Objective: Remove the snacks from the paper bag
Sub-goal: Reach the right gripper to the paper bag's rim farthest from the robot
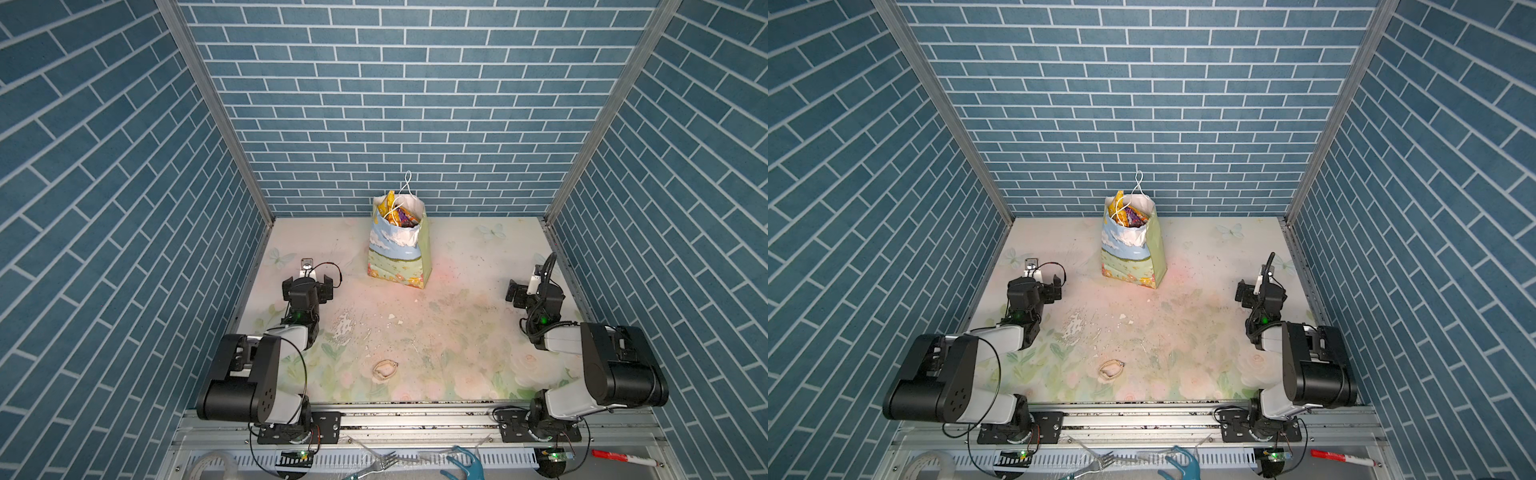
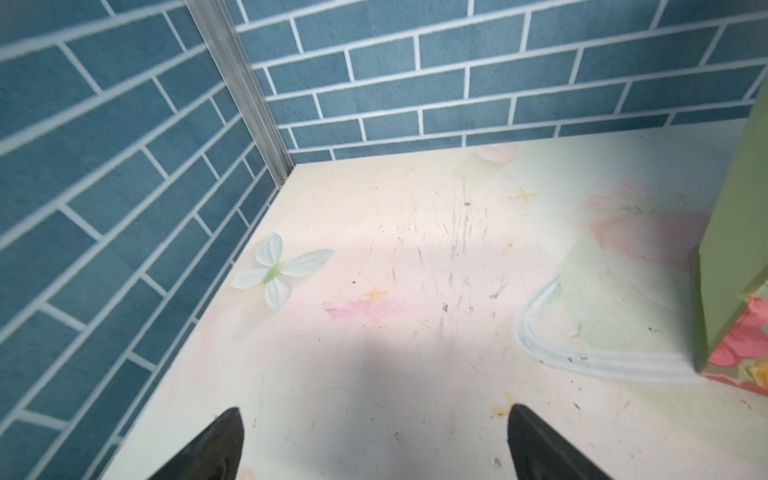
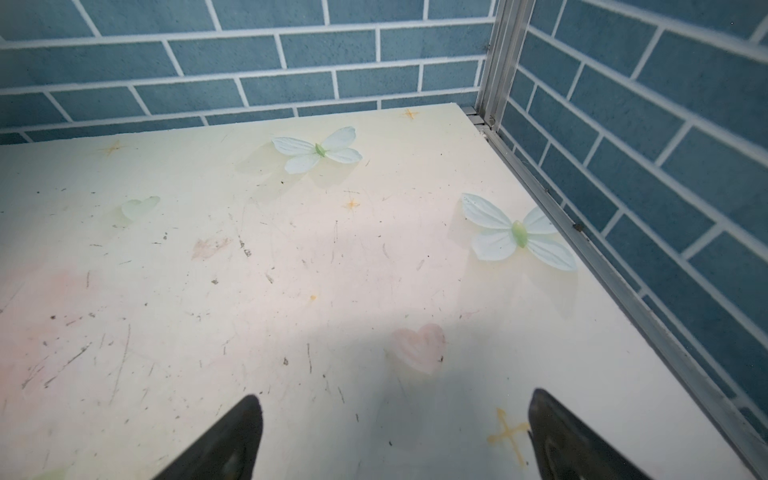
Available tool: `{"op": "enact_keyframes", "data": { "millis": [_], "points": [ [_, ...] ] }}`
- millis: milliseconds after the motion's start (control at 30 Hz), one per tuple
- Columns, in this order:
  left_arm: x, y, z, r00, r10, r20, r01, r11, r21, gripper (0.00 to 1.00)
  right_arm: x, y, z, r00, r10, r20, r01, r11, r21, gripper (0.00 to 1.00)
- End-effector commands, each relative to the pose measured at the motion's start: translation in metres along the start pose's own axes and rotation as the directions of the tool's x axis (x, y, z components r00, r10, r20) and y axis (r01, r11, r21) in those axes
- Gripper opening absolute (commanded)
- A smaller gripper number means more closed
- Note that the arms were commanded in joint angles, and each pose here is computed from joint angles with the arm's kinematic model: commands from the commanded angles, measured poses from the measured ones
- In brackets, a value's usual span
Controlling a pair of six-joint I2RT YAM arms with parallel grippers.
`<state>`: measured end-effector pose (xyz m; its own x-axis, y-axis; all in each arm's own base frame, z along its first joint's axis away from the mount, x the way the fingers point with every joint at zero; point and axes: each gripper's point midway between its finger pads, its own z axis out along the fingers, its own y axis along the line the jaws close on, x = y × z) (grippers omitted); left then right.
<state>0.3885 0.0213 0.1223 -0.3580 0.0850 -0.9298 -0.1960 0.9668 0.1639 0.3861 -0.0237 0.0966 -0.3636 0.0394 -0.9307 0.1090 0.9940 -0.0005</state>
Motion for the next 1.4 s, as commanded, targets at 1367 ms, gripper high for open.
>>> {"op": "enact_keyframes", "data": {
  "millis": [1367],
  "points": [
    [-0.084, -0.031, -0.080, 0.939, -0.334, -0.087, 0.343, 0.931, 0.124, 0.99, -0.177, 0.309, -0.024, 0.920, 0.111, -0.375, -0.296, 0.825, -0.481, 0.81]
  ]
}}
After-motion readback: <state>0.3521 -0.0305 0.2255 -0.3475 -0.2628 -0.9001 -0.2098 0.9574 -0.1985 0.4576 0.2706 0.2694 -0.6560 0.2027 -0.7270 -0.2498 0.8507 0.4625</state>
